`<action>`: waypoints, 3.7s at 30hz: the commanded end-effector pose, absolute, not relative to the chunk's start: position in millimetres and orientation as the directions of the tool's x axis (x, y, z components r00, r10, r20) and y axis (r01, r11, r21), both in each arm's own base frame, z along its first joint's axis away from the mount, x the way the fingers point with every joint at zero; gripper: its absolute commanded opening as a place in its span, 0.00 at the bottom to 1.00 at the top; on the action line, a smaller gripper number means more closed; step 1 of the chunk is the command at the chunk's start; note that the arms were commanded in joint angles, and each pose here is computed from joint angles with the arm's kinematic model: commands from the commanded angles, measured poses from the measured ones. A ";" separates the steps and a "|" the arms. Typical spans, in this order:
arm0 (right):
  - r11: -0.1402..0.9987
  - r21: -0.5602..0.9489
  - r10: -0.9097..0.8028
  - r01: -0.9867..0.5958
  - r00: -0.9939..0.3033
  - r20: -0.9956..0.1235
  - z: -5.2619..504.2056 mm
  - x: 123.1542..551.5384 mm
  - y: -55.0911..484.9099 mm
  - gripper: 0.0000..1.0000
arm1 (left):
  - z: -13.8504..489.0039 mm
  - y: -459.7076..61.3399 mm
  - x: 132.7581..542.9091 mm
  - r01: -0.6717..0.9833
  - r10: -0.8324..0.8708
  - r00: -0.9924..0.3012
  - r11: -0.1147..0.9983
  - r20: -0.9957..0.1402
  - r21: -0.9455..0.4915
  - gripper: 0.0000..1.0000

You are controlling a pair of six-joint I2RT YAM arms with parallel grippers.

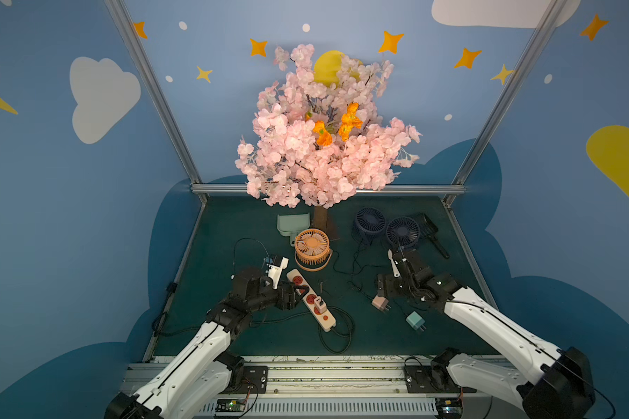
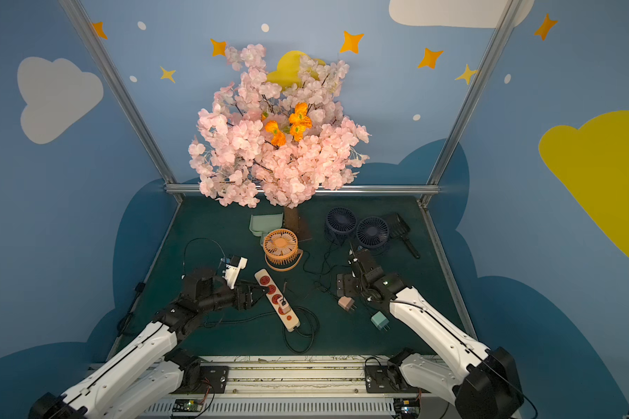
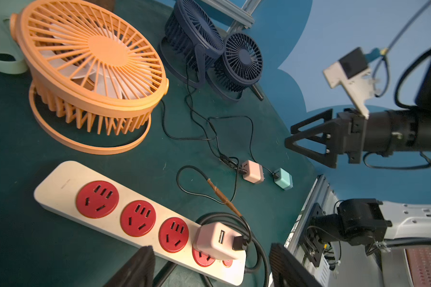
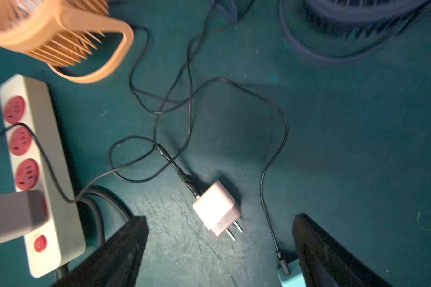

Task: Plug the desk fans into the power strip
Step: Pick up the plug from the center of the board.

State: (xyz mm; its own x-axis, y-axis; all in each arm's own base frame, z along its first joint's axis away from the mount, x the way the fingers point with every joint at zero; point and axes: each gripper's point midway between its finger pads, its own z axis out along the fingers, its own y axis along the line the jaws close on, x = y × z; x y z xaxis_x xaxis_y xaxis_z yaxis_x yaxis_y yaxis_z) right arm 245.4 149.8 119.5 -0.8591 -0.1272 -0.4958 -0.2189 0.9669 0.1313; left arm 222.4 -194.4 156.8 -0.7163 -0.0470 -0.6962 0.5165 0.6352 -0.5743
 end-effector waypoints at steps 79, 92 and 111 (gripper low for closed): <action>0.826 0.558 0.316 -0.072 -0.761 -0.566 207.8 269.6 261.6 0.00 | 175.7 -344.4 225.0 0.580 0.013 -0.715 0.571 -0.699 -0.581 0.75; 0.788 0.614 0.366 -0.042 -0.770 -0.523 210.7 261.8 258.4 0.00 | 175.0 -360.8 239.5 0.593 0.015 -0.699 0.571 -0.715 -0.568 0.48; 0.533 0.713 -0.008 -0.456 -0.845 -0.534 250.6 219.7 237.9 0.92 | 222.3 -326.4 145.2 0.681 0.263 -0.725 0.128 -0.637 -0.721 0.28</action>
